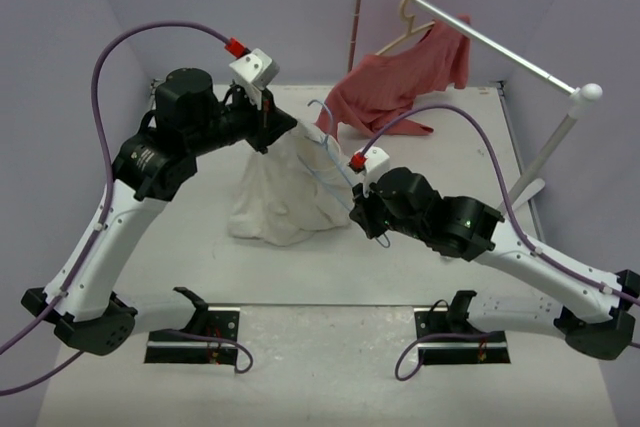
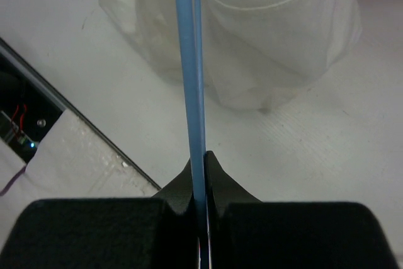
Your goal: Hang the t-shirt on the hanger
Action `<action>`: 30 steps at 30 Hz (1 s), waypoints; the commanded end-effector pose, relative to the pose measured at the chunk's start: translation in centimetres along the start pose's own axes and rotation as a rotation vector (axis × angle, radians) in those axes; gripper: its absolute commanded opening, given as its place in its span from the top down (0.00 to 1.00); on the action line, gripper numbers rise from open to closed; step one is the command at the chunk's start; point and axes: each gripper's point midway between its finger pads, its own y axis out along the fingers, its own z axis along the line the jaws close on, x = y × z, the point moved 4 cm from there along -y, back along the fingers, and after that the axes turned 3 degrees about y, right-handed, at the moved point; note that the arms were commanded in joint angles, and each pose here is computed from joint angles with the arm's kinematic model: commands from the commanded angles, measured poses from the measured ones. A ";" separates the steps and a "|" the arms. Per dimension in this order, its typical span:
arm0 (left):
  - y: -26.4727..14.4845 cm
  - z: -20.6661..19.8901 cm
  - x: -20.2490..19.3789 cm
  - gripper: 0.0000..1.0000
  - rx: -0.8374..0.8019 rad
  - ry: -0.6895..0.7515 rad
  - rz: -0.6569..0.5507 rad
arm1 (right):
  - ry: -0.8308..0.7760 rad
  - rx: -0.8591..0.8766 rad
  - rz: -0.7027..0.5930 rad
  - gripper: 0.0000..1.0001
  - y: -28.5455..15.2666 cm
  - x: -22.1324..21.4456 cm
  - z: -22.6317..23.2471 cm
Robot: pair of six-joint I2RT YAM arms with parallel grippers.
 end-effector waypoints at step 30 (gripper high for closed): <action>-0.1 -4.5 -0.1 0.96 -0.046 -0.127 -0.201 | 0.044 0.313 -0.569 1.00 -0.2 9.4 4.1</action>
